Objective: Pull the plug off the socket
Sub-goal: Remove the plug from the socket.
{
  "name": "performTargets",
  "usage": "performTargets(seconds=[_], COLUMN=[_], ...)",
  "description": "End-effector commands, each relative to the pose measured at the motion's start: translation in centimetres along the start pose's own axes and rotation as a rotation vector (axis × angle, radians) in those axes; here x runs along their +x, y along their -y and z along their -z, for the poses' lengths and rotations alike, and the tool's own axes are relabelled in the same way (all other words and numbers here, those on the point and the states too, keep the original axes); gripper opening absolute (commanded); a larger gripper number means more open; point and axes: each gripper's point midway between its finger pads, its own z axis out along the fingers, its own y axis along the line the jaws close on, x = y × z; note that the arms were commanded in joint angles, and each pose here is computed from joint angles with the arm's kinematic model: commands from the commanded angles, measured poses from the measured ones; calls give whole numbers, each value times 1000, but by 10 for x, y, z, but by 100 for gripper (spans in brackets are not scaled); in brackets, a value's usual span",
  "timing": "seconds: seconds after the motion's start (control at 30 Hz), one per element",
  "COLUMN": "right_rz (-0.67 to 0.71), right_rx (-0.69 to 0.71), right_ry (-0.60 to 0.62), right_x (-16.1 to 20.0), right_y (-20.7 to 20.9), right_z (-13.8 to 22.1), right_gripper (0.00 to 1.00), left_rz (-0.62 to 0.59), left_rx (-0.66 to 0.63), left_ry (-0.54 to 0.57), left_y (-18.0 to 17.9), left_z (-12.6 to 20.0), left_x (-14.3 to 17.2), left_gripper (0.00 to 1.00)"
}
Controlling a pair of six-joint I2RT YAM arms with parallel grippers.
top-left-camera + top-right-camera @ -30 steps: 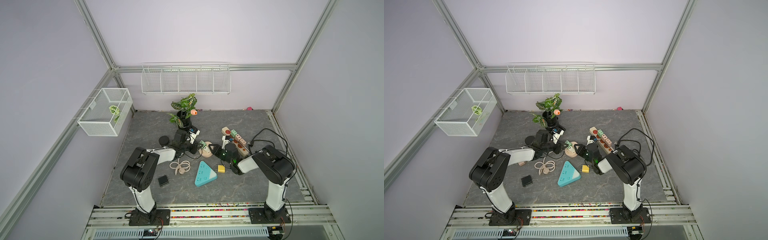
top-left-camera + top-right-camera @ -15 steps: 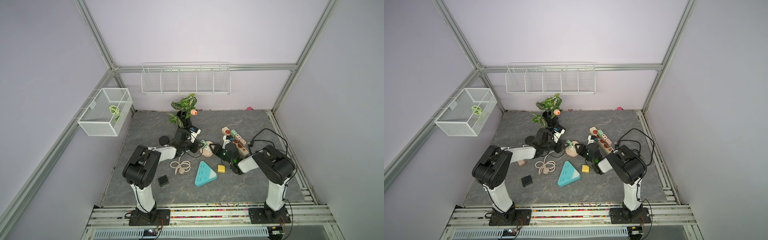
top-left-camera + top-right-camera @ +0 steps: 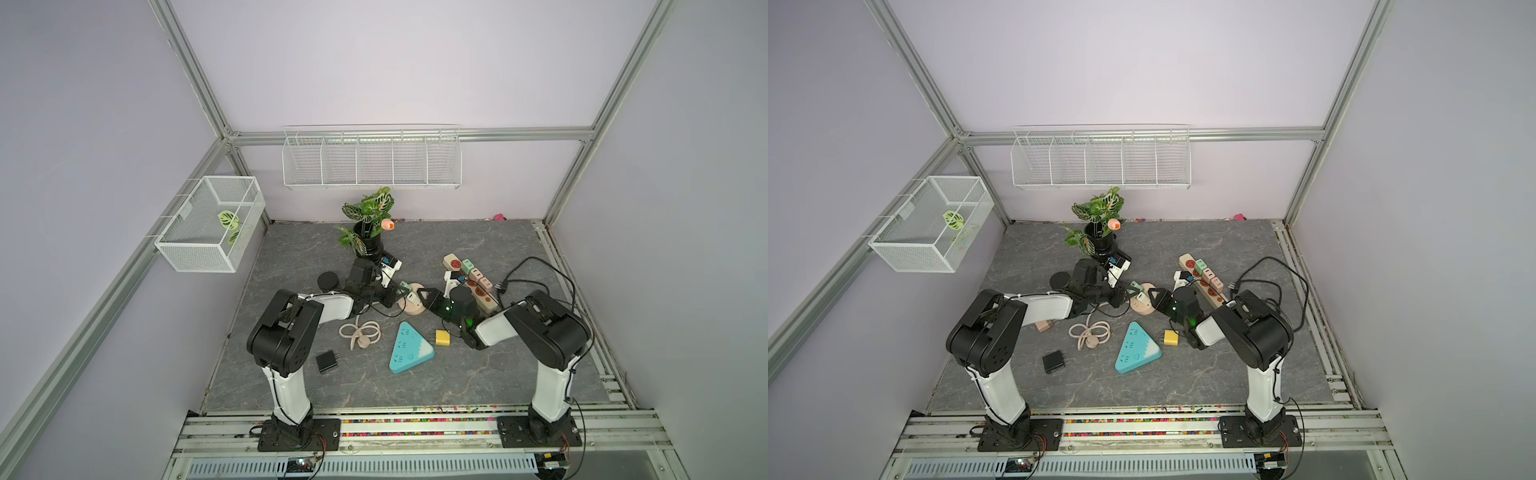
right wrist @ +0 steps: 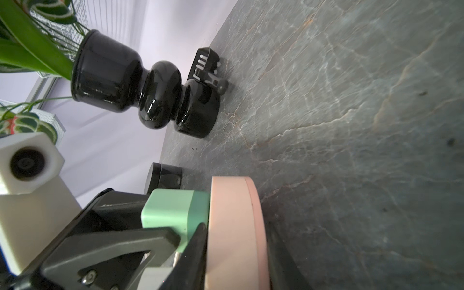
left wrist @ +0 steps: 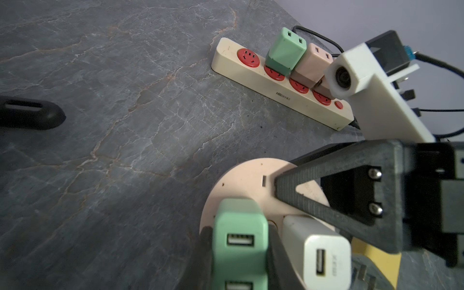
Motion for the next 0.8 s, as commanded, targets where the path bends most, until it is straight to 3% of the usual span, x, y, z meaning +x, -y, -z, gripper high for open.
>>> performTargets(seconds=[0.0,0.37,0.77], right_rz=[51,57,85], right_rx=[254,375,474], right_ry=[-145,-130,-129], right_x=[43,44,45], right_y=[69,99,120], right_z=[13,25,35], right_gripper=[0,0,0], left_rz=[0,-60,-71], left_rx=[-7,-37,-61], left_ry=[58,62,167], left_y=[9,21,36], left_z=[16,42,75], left_x=[-25,-49,-79], left_gripper=[0,0,0])
